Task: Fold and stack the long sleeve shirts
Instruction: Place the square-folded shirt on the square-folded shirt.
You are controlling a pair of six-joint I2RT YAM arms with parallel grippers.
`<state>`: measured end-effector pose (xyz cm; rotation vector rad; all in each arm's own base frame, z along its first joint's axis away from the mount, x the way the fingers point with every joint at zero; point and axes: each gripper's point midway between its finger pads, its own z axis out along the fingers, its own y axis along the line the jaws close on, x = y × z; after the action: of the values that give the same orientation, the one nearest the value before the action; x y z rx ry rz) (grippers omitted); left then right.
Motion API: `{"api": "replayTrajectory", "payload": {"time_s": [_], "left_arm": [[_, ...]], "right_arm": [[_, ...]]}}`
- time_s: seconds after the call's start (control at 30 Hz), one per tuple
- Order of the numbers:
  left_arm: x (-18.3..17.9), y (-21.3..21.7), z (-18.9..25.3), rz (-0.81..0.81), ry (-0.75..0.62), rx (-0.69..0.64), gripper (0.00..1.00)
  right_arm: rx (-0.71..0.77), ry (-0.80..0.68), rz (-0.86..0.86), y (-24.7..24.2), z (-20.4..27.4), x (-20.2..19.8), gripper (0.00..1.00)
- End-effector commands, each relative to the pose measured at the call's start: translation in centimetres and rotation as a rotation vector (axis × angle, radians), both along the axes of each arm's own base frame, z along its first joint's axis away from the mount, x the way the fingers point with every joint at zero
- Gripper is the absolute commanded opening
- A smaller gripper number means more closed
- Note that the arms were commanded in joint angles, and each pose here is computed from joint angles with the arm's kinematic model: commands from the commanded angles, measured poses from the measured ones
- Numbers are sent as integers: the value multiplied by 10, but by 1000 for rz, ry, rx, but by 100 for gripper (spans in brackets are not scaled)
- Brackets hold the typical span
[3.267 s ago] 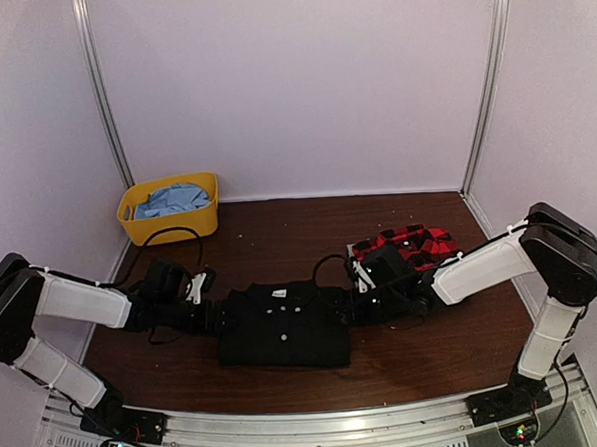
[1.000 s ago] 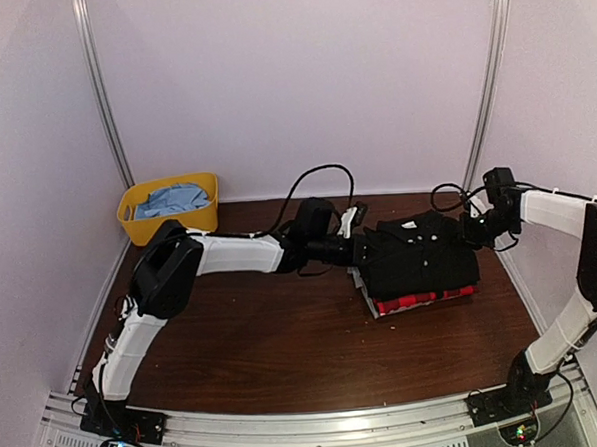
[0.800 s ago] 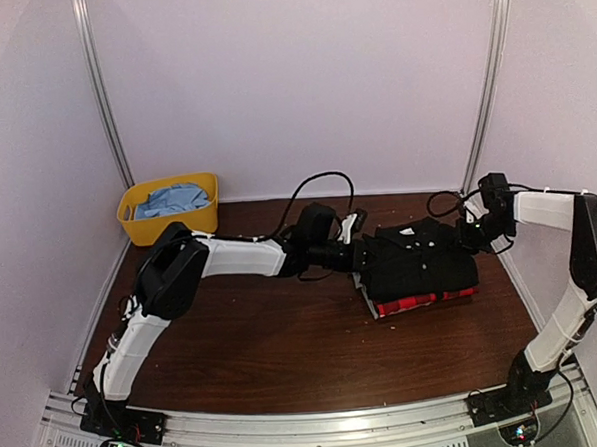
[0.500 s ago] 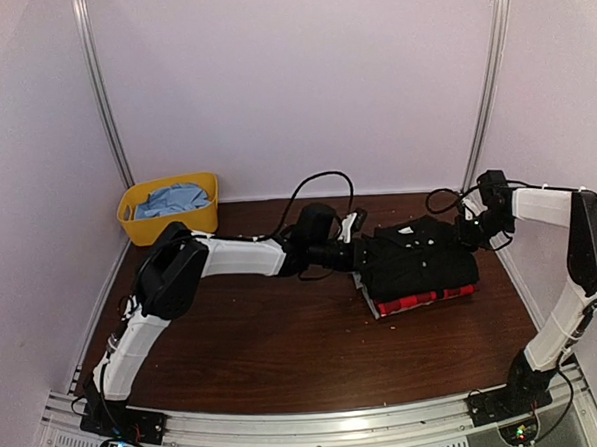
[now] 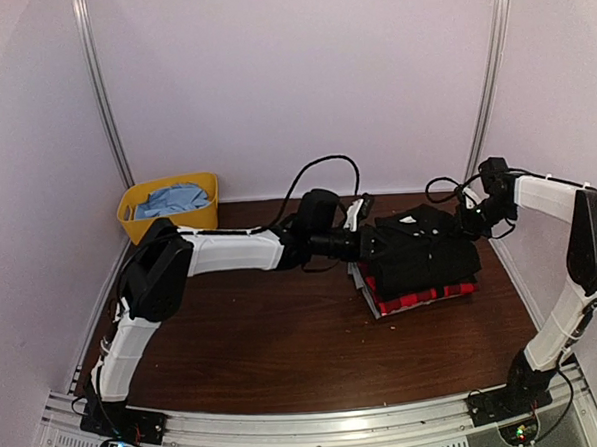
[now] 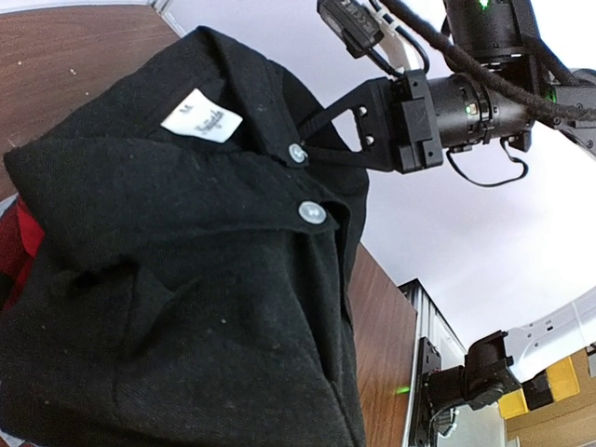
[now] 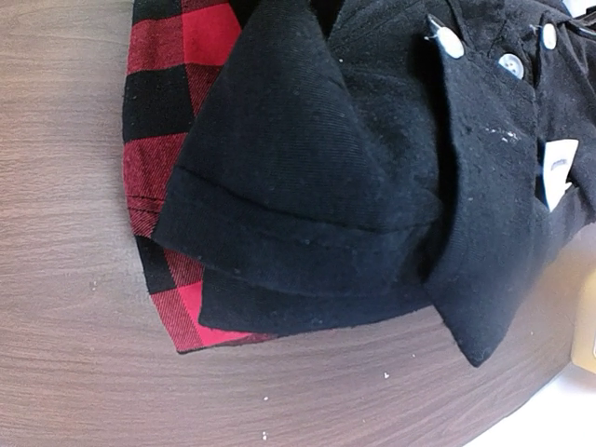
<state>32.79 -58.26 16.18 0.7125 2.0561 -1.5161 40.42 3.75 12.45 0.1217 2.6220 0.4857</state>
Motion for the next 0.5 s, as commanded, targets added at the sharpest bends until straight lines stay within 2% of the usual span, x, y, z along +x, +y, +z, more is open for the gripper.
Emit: {"api": "replayTrajectory", "payload": {"time_s": [0.0,0.23,0.47], "left_arm": [[-21,6,10,-66,35,2,0],[-25,10,-11,-66,67,27,0],[-25,14,-28,-47,77,51,0]], "right_arm": [[-158,-62,-122,-53,6,24,0],[-165,-76,-140,-59,10,27,0],[-190,-34,-158,-67,-7,28,1]]}}
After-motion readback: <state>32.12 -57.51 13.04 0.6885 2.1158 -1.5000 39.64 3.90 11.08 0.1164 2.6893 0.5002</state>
